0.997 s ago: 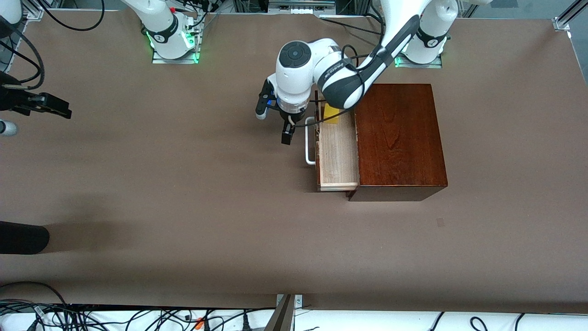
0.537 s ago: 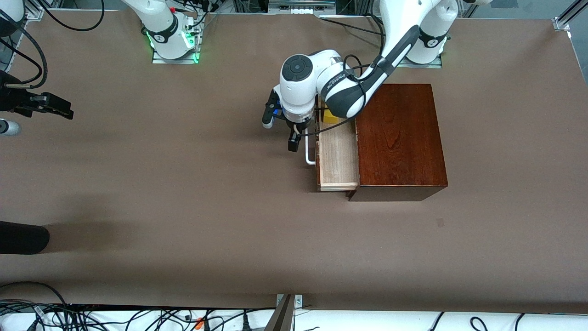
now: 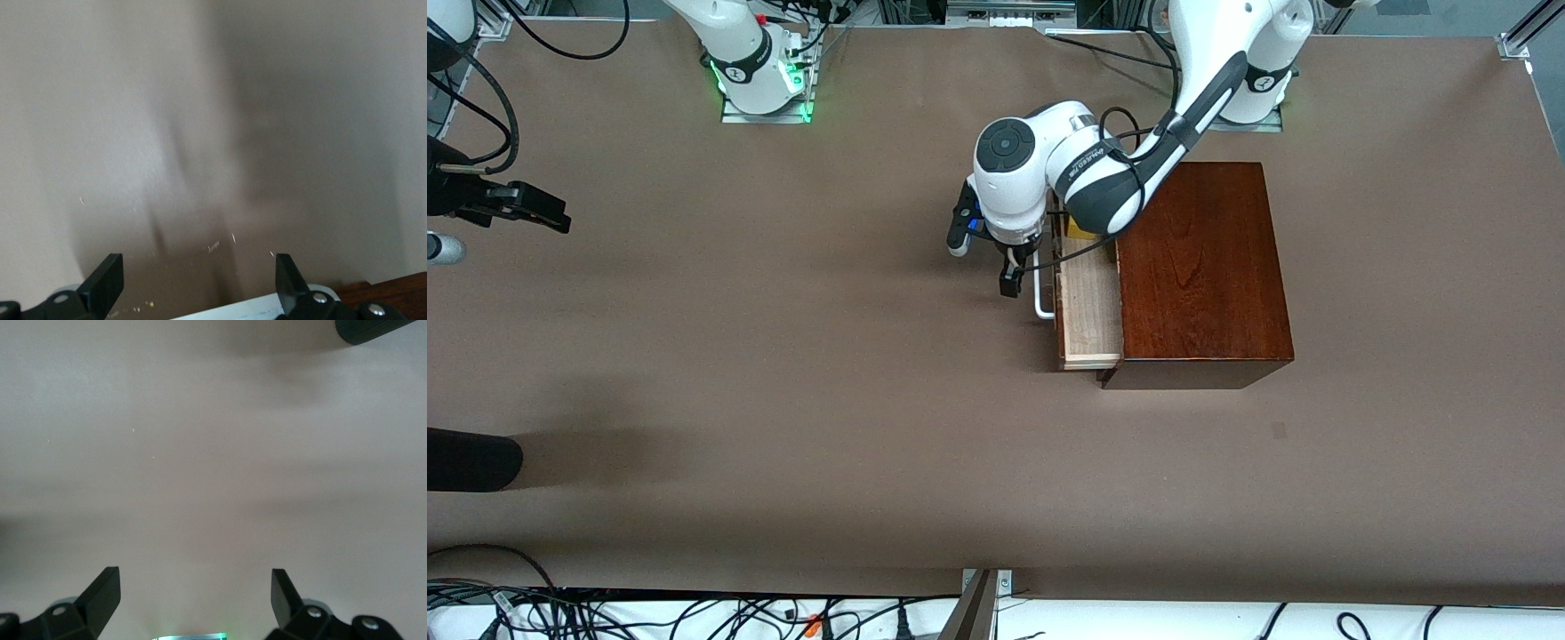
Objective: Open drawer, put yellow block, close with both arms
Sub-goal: 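Push the drawer shut into the box with the left gripper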
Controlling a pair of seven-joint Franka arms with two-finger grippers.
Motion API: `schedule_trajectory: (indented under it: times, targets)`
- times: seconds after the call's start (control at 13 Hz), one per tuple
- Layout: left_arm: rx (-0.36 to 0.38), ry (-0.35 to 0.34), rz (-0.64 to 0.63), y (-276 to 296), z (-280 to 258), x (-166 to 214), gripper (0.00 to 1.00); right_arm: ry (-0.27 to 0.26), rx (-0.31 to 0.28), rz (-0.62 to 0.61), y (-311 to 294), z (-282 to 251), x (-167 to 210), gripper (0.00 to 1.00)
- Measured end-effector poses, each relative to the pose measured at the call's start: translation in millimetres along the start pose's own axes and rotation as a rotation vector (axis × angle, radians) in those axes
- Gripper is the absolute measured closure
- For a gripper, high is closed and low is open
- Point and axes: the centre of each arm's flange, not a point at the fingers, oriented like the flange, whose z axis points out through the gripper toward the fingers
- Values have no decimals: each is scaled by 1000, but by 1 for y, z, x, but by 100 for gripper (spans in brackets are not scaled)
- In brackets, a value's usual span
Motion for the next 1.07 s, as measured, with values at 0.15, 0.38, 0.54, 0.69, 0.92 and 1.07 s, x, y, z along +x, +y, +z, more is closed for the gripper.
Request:
schedule_trajectory:
  times: [0.15, 0.38, 0.54, 0.69, 0.92, 1.07]
  targets:
    - [-24, -22, -10, -2, 2, -9, 0, 0, 1, -1, -1, 0, 0, 0]
    - [-69, -59, -28, -7, 5, -28, 0, -1, 10, -1, -2, 0, 0, 0]
    - [-100, -84, -40, -17, 5, -53, 0, 1, 48, -3, -6, -2, -1, 0]
    - [-110, -87, -63, -25, 5, -71, 0, 5, 55, -5, -8, -4, -2, 0]
    - [-112, -88, -69, -27, 5, -74, 0, 13, 55, -17, -14, -6, -3, 0]
    - [-112, -88, -69, -27, 5, -74, 0, 18, 55, -22, -15, -7, -2, 0]
